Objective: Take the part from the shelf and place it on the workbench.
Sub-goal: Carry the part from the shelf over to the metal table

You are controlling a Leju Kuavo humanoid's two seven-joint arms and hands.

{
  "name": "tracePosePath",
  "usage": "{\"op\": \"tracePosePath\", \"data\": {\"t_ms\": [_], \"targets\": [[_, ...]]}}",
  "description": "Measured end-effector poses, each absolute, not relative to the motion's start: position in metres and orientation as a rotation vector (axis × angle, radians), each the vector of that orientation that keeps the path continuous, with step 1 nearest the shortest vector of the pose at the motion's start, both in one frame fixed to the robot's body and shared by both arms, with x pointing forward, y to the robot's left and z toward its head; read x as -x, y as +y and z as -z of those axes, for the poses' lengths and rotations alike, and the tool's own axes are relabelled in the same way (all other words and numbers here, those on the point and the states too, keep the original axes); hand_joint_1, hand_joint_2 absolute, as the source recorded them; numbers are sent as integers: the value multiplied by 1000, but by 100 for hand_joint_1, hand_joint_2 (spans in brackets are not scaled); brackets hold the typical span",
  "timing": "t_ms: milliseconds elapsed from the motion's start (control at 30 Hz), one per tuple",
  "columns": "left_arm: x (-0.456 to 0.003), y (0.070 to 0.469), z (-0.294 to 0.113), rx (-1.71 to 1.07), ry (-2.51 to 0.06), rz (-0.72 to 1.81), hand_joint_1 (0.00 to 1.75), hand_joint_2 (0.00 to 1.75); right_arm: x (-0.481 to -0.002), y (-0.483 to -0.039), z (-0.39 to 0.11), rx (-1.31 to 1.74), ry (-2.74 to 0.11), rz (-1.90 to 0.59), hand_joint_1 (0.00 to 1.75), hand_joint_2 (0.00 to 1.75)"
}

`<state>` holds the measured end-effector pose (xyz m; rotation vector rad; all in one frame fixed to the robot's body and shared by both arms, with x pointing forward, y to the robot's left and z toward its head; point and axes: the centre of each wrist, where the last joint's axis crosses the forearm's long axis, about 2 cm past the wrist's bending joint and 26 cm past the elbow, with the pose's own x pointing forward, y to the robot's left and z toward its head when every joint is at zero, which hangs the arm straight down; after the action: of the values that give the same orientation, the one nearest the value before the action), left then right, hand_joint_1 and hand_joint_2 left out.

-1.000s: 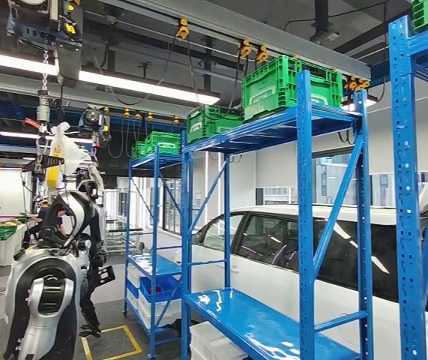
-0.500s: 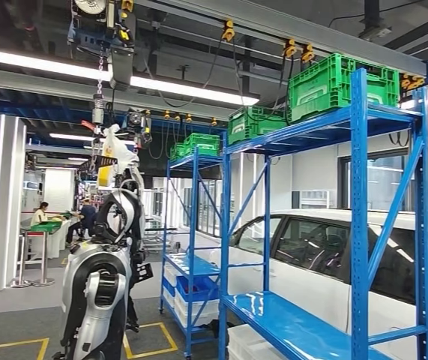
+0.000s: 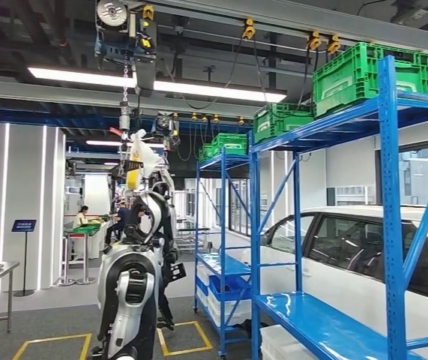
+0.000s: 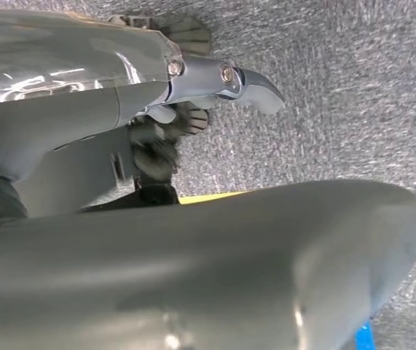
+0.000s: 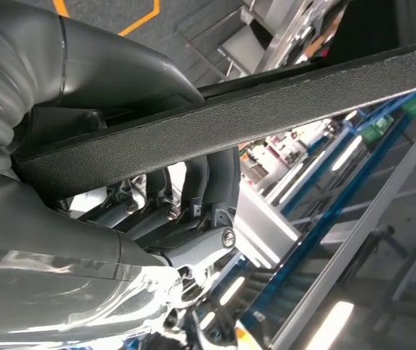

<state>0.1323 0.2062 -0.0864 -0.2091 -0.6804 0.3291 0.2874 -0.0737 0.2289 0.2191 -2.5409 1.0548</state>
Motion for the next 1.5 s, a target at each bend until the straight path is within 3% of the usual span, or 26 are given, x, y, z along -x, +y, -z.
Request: {"op": "tracePosePath", "data": {"t_ms": [1500], "targets": [[-127, 208, 88, 220, -671, -408, 0, 175, -288, -77, -220, -176, -2519, -1073, 175, 175]]}}
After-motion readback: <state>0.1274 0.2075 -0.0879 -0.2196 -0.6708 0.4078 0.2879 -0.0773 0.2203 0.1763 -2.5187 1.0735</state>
